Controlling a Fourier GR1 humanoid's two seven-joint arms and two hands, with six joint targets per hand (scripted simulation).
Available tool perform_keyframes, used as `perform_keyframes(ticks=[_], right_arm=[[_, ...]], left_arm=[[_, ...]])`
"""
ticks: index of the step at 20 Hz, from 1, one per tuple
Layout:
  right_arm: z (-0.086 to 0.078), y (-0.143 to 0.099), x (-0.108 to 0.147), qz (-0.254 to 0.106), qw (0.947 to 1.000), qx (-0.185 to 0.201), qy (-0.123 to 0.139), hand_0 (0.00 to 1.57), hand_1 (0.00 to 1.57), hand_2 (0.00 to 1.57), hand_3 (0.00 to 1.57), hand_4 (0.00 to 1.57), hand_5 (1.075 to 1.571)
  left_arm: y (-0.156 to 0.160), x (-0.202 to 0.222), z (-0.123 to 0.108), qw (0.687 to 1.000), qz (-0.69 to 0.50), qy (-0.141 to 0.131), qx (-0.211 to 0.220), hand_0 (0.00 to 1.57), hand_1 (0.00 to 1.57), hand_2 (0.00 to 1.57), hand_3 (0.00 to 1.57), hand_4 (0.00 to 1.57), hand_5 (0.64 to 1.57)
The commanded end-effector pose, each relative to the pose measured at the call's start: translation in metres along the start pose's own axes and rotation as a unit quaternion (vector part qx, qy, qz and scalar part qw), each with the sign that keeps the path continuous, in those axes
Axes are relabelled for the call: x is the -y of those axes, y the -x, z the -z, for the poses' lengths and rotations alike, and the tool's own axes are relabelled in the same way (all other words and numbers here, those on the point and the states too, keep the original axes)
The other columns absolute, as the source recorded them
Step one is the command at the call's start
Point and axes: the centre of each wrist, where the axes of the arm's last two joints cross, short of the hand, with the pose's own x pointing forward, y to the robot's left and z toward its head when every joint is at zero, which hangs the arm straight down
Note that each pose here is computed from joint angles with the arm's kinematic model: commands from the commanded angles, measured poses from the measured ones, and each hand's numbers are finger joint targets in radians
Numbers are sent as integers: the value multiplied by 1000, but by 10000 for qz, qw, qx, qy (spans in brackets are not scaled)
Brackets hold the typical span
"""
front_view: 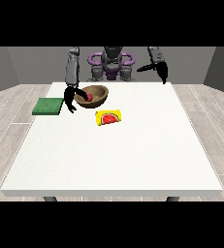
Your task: Pick the cup and pour the ball into the bowl, then pick the bowl and place it on the pad
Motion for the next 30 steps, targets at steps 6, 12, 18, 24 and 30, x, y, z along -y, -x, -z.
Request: perform_keyframes(ticks=[6,12,18,24,30], right_arm=[[-18,19,26,-2406,9610,-1066,853,1571,1571,1571,1397,916,1565],[15,-20,-17,-2601,9485,-1688,646,1571,1571,1571,945,844,1563],[47,-70,-35,-2823,9339,-2186,204,1571,1571,1571,891,807,1567],[51,-92,16,-2527,9410,-2250,59,1571,1571,1571,728,777,1571],[70,-123,68,-2206,9600,-1544,773,1571,1571,1571,677,788,1570]], left_arm=[[-1,9,2,9992,-152,363,-20,0,0,0,0,762,1507],[50,-23,-34,9956,-210,-79,-909,0,0,0,0,973,1423],[81,-40,-75,9829,-173,-468,-1773,0,0,0,0,1005,1404],[79,-73,-76,9823,-23,-813,-1688,0,0,0,0,1003,1418],[60,-63,-55,9941,-293,-461,-936,0,0,0,0,1155,1463]])
